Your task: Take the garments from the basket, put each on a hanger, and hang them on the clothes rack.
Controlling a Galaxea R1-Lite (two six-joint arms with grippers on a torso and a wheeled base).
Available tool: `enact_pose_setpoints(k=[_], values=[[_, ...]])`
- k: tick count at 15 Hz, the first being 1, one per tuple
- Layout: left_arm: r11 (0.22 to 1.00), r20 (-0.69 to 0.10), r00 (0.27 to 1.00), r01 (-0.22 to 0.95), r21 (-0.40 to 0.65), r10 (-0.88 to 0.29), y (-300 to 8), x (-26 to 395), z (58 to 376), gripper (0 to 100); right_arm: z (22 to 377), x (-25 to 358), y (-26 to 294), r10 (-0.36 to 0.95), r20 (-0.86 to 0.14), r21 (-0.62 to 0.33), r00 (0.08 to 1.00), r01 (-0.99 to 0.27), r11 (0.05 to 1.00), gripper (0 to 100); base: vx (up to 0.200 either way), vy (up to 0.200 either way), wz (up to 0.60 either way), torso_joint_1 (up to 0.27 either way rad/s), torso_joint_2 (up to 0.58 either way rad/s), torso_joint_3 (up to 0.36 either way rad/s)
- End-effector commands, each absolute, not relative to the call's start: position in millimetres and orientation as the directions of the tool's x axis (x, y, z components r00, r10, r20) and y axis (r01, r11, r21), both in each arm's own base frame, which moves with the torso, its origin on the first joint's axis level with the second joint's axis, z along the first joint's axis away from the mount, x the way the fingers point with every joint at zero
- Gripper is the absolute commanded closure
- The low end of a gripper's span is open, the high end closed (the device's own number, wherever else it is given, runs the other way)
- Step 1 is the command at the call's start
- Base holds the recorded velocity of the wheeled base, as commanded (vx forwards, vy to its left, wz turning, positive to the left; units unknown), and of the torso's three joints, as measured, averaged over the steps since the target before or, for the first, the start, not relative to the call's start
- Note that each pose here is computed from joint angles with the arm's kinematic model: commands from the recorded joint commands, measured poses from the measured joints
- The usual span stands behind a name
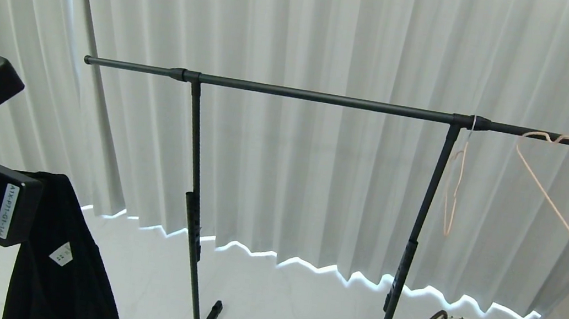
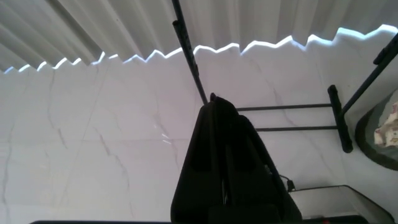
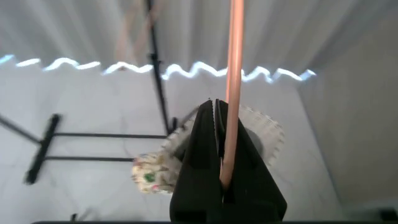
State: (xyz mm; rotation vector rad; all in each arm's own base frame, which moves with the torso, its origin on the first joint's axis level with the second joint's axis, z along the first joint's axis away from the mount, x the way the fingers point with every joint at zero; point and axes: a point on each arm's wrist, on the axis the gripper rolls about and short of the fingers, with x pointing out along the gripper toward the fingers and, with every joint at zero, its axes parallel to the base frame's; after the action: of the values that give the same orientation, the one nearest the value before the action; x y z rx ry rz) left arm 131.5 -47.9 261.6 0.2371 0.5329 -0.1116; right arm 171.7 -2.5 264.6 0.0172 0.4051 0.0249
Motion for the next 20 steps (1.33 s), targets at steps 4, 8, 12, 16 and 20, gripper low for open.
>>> enact_pose_setpoints(k=[4, 8, 12, 16, 20], values=[[0.966, -0.516, 0.856, 0.168, 0.198, -0.043, -48, 132, 262, 100, 276, 138, 23, 0.312, -0.325, 0.065, 0.893, -0.308, 0.949, 100, 0.000, 0.200, 0.00, 0.000, 0.00, 0.001], [0.965, -0.518, 0.854, 0.170, 0.198, -0.044, -49, 133, 261, 100, 267, 131, 50, 0.481, -0.374, 0.077, 0.793, -0.490, 0.868, 100, 0.000, 0.200, 0.00, 0.005, 0.00, 0.002], [0.963, -0.528, 0.848, 0.181, 0.200, -0.050, -51, 134, 259, 100, 250, 120, 72, 0.636, -0.423, 0.118, 0.645, -0.657, 0.745, 100, 0.000, 0.100, 0.00, 0.002, 0.00, 0.002], [0.949, -0.585, 0.811, 0.181, 0.259, 0.005, -69, 159, 247, 100, 236, 114, 86, 0.743, -0.450, 0.171, 0.496, -0.768, 0.617, 100, 0.000, 0.000, 0.00, 0.000, 0.00, 0.000], [0.971, -0.574, 0.810, 0.024, 0.238, 0.121, -98, 214, 243, 100, 236, 103, 104, 0.847, -0.434, 0.252, 0.308, -0.861, 0.442, 100, 0.000, 0.000, 0.00, 0.000, 0.00, 0.000]])
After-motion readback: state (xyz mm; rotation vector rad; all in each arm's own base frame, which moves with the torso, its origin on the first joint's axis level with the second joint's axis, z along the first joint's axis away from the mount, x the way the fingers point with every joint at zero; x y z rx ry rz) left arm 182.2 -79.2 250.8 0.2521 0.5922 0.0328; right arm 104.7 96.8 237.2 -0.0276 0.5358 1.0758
